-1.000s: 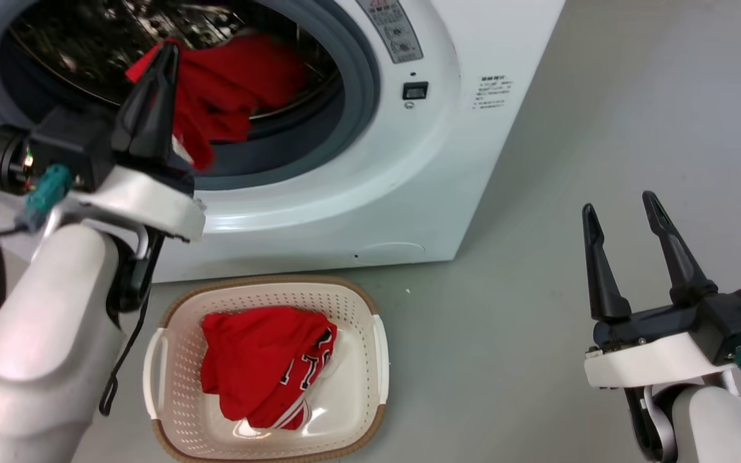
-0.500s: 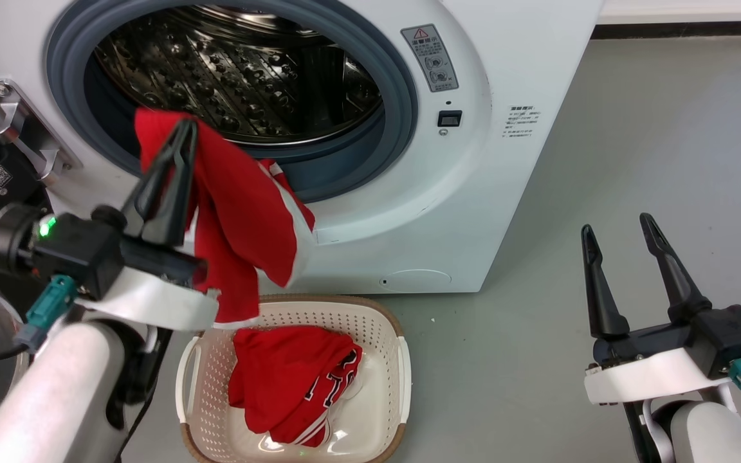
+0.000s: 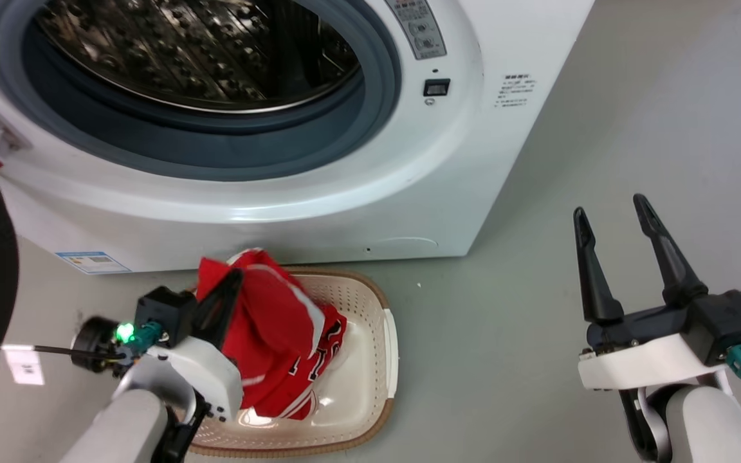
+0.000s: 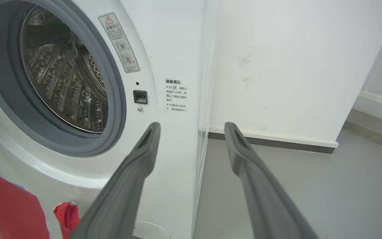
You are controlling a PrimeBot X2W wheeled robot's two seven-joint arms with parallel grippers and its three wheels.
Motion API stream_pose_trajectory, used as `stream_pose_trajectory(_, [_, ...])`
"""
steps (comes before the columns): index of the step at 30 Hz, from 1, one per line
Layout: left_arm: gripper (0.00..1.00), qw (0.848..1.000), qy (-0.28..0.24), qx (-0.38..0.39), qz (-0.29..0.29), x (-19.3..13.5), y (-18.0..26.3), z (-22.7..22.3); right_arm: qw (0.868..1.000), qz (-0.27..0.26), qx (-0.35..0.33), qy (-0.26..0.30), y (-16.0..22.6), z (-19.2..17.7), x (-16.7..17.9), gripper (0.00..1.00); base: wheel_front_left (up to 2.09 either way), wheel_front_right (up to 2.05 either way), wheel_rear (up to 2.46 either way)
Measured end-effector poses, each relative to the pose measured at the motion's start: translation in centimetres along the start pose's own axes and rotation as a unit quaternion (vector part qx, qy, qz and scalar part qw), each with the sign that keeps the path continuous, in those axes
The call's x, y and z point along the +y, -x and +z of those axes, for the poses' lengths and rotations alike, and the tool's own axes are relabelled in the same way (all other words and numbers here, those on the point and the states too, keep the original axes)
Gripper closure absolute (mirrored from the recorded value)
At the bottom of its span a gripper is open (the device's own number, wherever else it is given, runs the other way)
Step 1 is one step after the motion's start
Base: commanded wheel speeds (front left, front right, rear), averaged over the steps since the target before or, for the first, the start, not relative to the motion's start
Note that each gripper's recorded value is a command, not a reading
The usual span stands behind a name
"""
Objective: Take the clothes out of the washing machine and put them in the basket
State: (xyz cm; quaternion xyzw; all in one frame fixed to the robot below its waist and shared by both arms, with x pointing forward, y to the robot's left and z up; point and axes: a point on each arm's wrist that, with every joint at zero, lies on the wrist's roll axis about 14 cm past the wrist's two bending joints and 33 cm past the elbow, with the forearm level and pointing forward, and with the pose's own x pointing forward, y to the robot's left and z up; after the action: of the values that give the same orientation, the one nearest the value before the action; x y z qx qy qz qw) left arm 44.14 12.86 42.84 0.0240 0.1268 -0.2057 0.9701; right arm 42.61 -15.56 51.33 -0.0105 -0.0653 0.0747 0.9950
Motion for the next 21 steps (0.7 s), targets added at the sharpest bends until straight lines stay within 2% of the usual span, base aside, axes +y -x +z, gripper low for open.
stream_pose_trajectory(5, [1.00, 0.995, 0.025, 0.094, -0.013, -0.7, -0.9, -7.0, 1.000, -0.011, 0.011, 0.005, -0.5, -1.0, -1.0, 0.00, 0.00, 0.00, 0.00])
stream_pose_trajectory(15, [1.00, 0.977, 0.042, 0.209, -0.018, -0.8, -4.3, -15.7, 0.998, -0.035, 0.044, 0.014, -1.0, -3.9, -3.1, 0.00, 0.00, 0.00, 0.00])
stream_pose_trajectory(21, [1.00, 0.960, 0.045, 0.277, -0.006, -0.1, -5.3, -20.7, 0.997, -0.050, 0.065, 0.016, -1.0, -5.6, -4.3, 0.00, 0.00, 0.00, 0.00])
